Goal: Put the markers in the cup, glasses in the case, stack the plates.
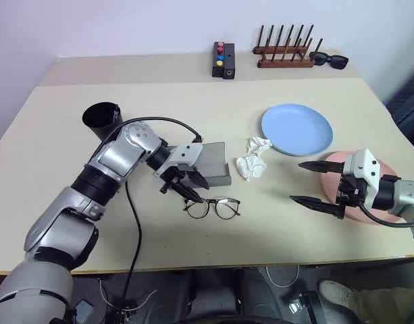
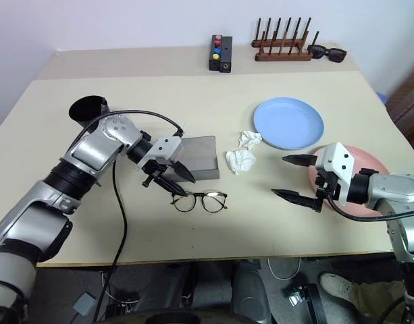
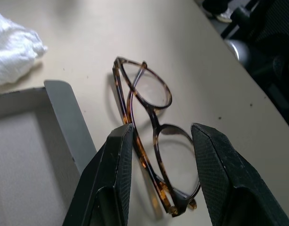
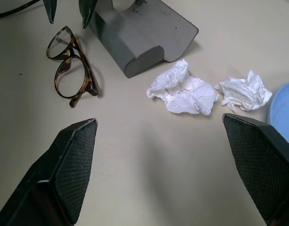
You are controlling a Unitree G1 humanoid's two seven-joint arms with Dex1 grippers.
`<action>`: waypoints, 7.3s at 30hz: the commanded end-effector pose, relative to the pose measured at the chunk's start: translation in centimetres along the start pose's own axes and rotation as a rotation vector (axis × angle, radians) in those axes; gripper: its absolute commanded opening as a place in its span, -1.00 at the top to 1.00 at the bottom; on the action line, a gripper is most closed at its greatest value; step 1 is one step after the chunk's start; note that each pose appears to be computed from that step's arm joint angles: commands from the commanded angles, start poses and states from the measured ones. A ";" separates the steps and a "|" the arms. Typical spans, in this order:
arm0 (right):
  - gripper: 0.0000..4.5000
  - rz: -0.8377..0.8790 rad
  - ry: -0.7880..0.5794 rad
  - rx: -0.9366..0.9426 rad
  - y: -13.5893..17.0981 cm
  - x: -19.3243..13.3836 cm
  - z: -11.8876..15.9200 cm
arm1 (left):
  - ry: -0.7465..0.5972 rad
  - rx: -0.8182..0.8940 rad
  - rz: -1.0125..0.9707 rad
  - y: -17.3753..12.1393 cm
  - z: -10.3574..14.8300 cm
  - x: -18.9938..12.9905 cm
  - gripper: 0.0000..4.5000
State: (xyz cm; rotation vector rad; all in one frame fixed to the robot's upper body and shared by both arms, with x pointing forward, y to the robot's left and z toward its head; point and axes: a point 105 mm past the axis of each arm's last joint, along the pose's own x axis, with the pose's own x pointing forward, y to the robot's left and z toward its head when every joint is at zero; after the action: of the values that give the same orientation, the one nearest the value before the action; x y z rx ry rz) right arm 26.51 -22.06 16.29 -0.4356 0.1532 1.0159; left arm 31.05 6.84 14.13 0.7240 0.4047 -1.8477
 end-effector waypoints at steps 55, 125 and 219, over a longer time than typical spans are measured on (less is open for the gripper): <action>-0.94 -0.026 -0.050 -0.032 0.2 0.5 1.2 | 0.028 0.062 0.004 1.5 -0.1 3.9 0.11; -0.94 -0.013 -0.083 -0.029 -0.2 1.5 1.0 | -0.076 -0.075 0.325 3.8 -1.4 -2.3 0.97; -0.94 -0.034 -0.094 -0.026 -0.6 1.9 1.3 | -0.041 -0.192 0.413 0.3 -3.9 -3.0 0.97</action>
State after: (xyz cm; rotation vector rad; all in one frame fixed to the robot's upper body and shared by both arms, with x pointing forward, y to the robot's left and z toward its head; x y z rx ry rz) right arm 27.89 -20.53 16.11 -0.3958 0.0823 0.9950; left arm 33.80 11.59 13.49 0.5712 0.3576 -1.3883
